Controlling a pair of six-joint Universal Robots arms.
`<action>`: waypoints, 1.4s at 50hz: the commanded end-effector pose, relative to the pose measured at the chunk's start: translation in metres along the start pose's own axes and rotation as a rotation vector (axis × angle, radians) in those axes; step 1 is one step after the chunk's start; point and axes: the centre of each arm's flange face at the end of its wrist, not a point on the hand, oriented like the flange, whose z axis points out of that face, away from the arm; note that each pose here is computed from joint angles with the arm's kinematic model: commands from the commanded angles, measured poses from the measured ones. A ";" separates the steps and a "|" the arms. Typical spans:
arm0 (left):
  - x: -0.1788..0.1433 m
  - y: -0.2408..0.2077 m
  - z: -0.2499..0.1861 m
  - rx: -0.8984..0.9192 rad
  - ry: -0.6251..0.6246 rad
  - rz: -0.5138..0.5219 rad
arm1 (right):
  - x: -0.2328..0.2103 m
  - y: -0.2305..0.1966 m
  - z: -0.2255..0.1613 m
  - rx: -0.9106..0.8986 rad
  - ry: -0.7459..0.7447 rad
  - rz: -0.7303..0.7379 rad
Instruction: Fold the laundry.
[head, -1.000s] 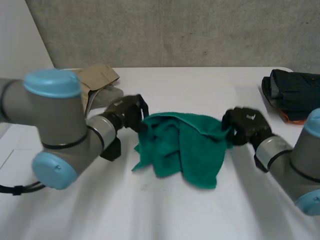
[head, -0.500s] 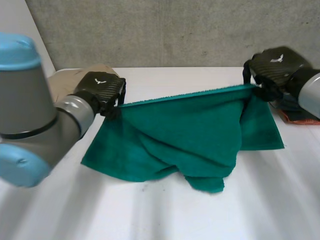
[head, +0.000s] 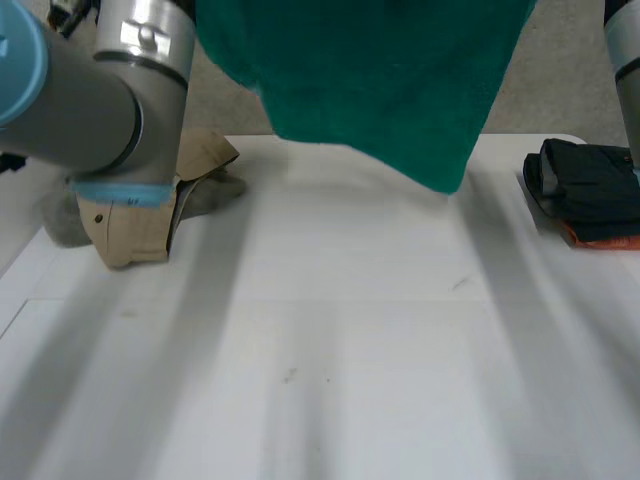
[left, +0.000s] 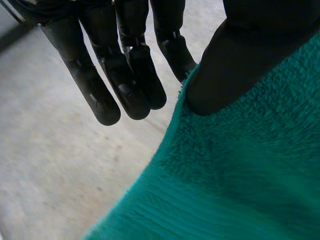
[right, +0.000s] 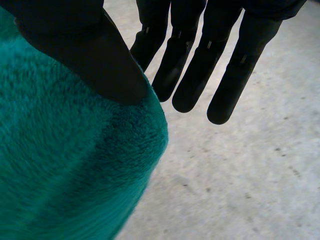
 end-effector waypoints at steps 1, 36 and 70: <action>0.019 0.036 -0.079 -0.322 0.161 0.005 | -0.018 0.022 -0.038 -0.230 -0.126 0.048; 0.064 0.145 -0.211 -0.801 0.247 -0.329 | -0.064 0.115 -0.189 -0.838 -0.382 0.094; 0.043 0.188 -0.230 -1.047 0.243 -0.213 | -0.047 0.124 -0.187 -0.879 -0.273 0.074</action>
